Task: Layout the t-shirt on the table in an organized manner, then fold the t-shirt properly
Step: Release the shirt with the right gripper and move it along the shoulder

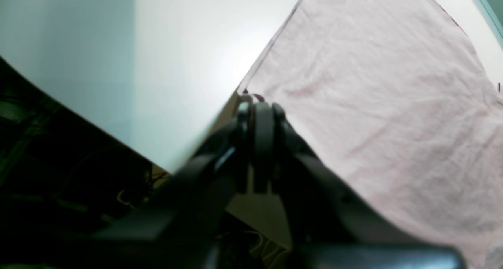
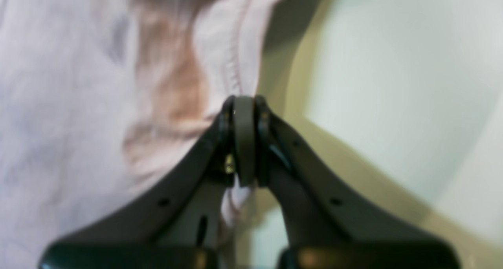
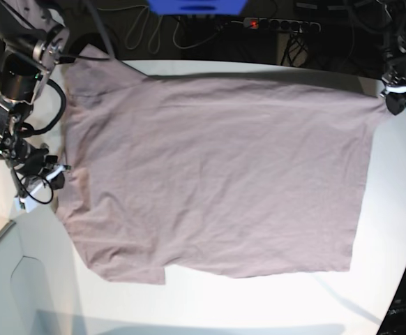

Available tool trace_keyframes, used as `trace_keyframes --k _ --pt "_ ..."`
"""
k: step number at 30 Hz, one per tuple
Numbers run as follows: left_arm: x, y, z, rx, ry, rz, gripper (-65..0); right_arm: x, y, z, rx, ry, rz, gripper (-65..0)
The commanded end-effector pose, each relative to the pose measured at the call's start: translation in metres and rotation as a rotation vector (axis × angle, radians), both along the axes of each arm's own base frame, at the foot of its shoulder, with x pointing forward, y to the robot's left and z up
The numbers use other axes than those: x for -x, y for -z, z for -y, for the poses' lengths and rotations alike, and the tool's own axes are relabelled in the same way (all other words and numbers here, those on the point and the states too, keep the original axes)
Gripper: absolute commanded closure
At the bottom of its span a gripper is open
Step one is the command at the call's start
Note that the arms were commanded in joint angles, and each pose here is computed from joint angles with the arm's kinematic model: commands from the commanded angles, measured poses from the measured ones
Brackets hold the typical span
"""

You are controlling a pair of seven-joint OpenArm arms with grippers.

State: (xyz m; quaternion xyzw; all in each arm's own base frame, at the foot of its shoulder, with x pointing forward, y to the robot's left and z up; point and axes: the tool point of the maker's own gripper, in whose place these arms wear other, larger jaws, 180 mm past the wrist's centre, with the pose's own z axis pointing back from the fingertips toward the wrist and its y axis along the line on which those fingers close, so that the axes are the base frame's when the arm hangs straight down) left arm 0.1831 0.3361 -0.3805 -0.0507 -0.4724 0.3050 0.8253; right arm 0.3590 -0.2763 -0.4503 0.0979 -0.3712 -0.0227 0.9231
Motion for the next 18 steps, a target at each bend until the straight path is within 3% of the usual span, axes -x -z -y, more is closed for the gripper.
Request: trace_keyframes --k 1,9,18 --pt "-0.005 -0.014 -0.007 -0.028 -0.001 0.043 0.0 -0.014 -0.018 0.009 0.011 0.008 0.058 0.0" --pt "-0.005 -0.014 -0.007 -0.028 -0.002 0.044 0.0 -0.020 -0.030 0.026 0.054 0.010 0.070 0.0" --pt "-0.005 -0.014 -0.007 -0.028 -0.001 0.043 0.0 -0.031 -0.037 0.025 0.154 -0.085 0.047 0.0"
